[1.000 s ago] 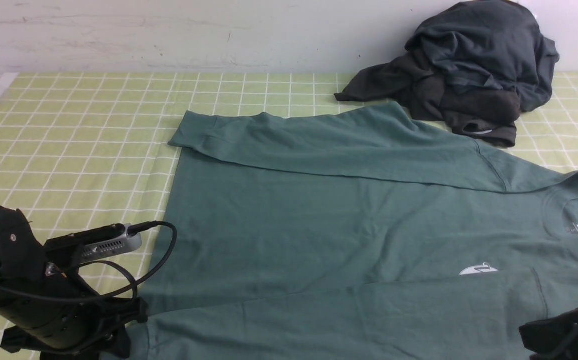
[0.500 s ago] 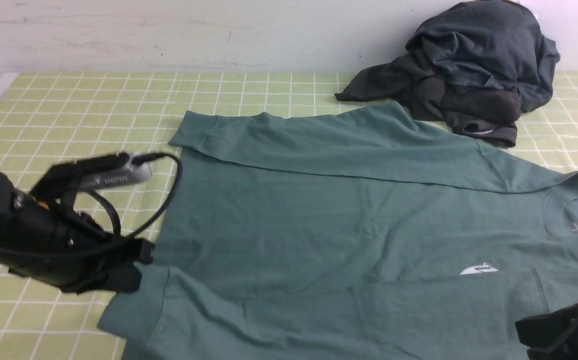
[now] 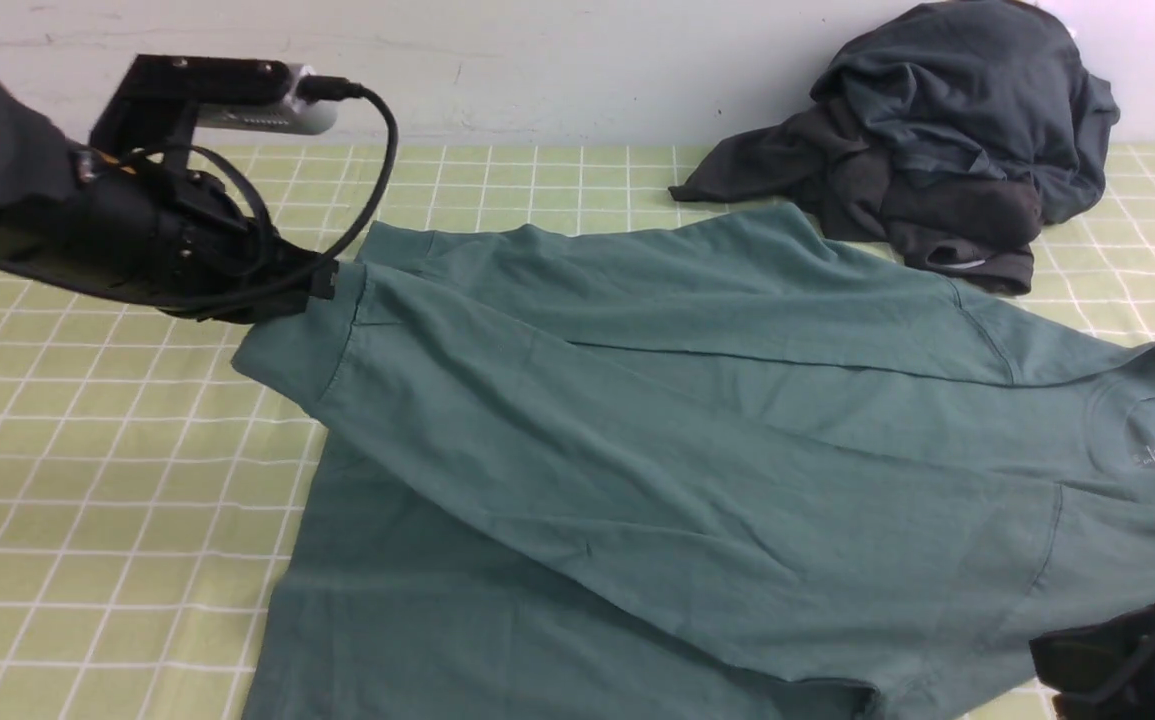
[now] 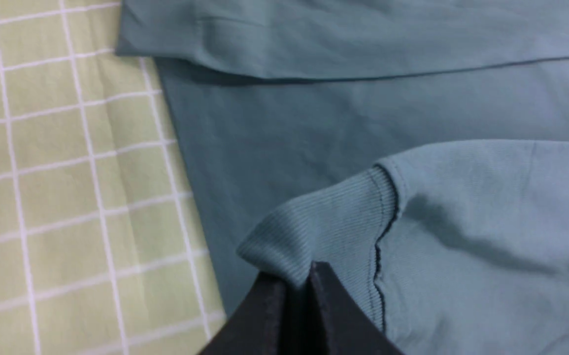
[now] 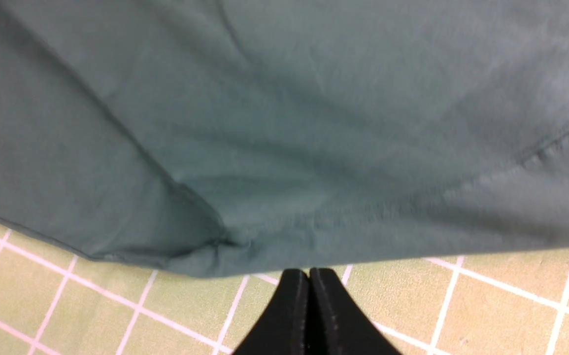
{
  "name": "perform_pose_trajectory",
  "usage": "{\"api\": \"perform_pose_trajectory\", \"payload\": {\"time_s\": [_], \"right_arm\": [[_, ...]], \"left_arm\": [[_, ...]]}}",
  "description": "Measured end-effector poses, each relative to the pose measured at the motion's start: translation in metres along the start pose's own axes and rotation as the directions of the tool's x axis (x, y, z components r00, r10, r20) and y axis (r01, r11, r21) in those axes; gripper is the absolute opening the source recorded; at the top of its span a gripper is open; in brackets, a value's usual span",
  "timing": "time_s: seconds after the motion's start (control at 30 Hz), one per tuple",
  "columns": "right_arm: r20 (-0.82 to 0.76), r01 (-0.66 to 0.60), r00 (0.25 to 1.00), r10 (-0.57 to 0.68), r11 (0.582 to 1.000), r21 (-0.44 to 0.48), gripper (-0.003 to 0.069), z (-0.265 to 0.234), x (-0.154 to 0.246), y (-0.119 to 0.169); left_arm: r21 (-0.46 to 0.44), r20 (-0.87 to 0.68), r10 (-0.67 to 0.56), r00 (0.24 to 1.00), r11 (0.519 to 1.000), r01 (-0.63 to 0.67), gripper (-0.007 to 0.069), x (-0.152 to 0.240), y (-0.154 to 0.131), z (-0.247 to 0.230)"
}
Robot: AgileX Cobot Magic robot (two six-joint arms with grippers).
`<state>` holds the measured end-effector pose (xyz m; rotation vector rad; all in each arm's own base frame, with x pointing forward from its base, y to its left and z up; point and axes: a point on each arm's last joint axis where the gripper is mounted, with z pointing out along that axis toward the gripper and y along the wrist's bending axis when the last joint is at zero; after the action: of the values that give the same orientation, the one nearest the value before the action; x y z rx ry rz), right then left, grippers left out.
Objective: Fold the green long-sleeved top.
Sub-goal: Use the left arm to drag and place the cuff at the centered position on the left edge of the fabric, then use the left arm to clamp the cuff farthest from it
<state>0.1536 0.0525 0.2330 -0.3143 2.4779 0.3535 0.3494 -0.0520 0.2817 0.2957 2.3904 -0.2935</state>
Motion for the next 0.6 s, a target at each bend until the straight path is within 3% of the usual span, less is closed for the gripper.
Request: {"api": "perform_pose_trajectory", "payload": {"time_s": [0.17,0.3,0.43,0.6], "right_arm": [[0.002,-0.008,1.000,0.008,1.000,-0.005,-0.0014,0.000,0.000,0.000],[0.006,-0.008,1.000,0.008,1.000,-0.004,-0.0014,0.000,-0.001,0.000],[0.016,-0.006,1.000,0.006,1.000,-0.001,-0.0014,0.000,-0.001,0.000],[0.029,0.022,0.999,-0.022,1.000,0.008,-0.0014,0.000,-0.003,-0.001]], "left_arm": [[0.014,-0.092,-0.004,0.996,1.000,0.005,0.0079,-0.015,0.016,0.064],[0.009,-0.101,-0.082,0.991,0.996,0.083,0.0256,-0.041,0.036,0.108],[-0.044,-0.052,-0.148,0.988,0.988,0.146,0.0360,-0.060,0.062,0.134],[-0.089,-0.039,-0.191,0.981,0.978,0.187,0.0388,-0.063,0.084,0.172]]}}
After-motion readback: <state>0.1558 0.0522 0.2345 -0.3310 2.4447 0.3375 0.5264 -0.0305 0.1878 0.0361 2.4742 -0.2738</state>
